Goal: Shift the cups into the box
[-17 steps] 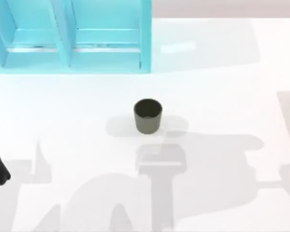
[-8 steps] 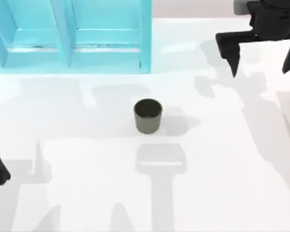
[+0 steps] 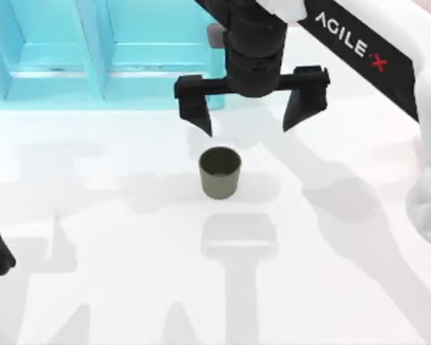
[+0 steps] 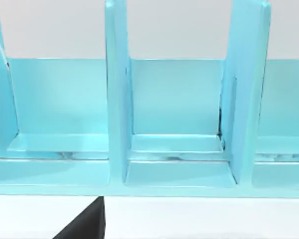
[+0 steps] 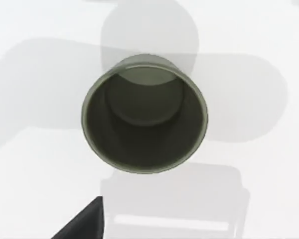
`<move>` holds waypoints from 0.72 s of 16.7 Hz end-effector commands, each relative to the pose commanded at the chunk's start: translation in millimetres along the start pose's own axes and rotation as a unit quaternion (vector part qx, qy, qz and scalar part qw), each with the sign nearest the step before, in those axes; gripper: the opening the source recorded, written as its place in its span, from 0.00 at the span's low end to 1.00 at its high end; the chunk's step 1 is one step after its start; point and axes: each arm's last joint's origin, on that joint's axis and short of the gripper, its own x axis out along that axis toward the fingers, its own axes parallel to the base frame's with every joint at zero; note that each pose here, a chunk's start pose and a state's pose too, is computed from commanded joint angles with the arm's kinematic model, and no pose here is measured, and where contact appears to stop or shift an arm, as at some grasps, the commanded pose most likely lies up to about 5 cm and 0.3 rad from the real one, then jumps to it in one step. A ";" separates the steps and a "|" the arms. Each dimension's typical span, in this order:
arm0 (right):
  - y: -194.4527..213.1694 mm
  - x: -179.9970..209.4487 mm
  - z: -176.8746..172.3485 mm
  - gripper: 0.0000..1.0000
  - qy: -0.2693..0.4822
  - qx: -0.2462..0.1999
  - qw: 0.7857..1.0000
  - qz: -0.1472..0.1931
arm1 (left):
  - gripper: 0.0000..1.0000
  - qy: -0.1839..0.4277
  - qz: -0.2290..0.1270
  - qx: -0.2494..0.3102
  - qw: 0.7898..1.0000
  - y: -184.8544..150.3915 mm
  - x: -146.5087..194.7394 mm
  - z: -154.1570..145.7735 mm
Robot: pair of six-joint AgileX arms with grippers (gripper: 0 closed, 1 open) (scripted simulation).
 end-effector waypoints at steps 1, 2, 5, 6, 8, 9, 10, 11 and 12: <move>4.2 0.0 -1.4 1.00 -0.003 0.000 1.000 0.002 | 1.00 0.000 0.000 0.000 1.000 0.0 0.0 0.0; 4.5 0.0 -1.5 1.00 -0.003 0.000 1.000 0.002 | 1.00 0.000 0.000 0.000 1.000 0.0 0.0 0.0; 3.0 -0.5 -1.2 1.00 -0.002 0.001 1.000 0.002 | 1.00 0.000 0.000 0.000 1.000 0.0 0.0 0.0; 3.2 0.1 -1.1 1.00 -0.002 0.001 1.000 0.002 | 1.00 0.000 0.000 0.000 1.000 0.0 0.0 0.0; 4.3 7.7 0.3 1.00 -0.003 0.000 1.000 0.002 | 1.00 0.000 0.000 0.000 1.000 0.0 0.0 0.0; 5.0 14.9 1.4 1.00 -0.004 0.000 1.000 0.003 | 1.00 0.000 0.000 0.000 1.000 0.0 0.0 0.0; 5.7 24.4 2.5 1.00 -0.004 0.000 1.000 0.003 | 1.00 0.000 0.000 0.000 1.000 0.0 0.0 0.0; 6.1 36.2 3.3 1.00 -0.004 0.000 1.000 0.003 | 1.00 0.000 0.000 0.000 1.000 0.0 0.0 0.0; 6.4 49.6 3.4 1.00 -0.003 0.000 1.000 0.002 | 1.00 0.000 0.000 0.000 1.000 0.0 0.0 0.0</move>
